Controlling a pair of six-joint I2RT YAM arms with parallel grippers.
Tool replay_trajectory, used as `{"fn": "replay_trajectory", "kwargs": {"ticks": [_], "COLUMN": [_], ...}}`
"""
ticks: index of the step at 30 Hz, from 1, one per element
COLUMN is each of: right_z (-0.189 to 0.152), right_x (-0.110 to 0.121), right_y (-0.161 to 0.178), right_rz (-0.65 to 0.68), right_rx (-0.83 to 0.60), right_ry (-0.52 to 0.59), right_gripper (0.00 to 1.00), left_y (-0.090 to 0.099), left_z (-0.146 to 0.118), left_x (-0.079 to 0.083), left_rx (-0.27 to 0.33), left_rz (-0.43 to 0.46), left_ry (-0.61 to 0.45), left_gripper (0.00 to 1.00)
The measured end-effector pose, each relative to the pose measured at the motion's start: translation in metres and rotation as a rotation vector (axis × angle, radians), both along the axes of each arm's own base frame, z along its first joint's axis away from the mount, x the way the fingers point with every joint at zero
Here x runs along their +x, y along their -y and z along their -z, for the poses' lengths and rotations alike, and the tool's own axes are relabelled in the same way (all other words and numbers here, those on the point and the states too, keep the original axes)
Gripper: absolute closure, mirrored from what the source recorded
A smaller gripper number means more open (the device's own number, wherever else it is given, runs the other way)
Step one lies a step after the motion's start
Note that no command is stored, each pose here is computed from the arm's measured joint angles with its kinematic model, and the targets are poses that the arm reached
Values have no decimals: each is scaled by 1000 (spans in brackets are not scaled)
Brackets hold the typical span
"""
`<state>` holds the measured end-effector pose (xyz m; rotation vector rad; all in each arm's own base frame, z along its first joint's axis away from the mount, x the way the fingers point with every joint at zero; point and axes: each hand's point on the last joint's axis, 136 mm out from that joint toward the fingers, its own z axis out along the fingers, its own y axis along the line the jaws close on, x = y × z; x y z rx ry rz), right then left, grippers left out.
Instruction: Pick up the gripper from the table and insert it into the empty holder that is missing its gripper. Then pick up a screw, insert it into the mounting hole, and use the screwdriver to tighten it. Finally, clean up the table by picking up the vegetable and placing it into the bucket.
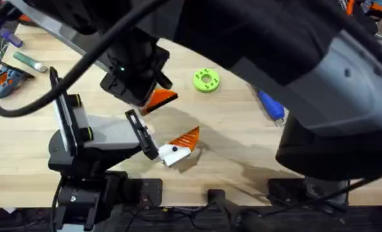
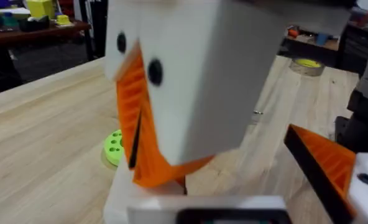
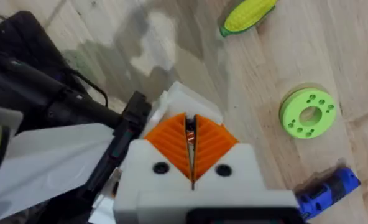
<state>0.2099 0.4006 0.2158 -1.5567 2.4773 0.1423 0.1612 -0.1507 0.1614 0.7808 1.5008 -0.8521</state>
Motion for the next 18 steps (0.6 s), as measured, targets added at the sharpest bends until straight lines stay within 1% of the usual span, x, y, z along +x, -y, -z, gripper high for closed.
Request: {"fn": "replay_trajectory", "kwargs": {"ticks": [13,14,15,18], "right_z": [0,0,0,0], "right_x": [0,0,0,6], "right_y": [0,0,0,5], "right_rz": [0,1,3,12], "right_rx": [0,0,0,-19], "right_ry": [0,0,0,23], "right_gripper": [995,980,869,448], "left_y": [0,0,0,0], "left_z": [0,0,0,0], "left_x": [0,0,0,0], "left_rx": [-1,-1,-1,-4], "left_rz": [0,0,0,-3], "left_ry": [-1,-1,-2,-8], "left_gripper": [15,15,15,15]}}
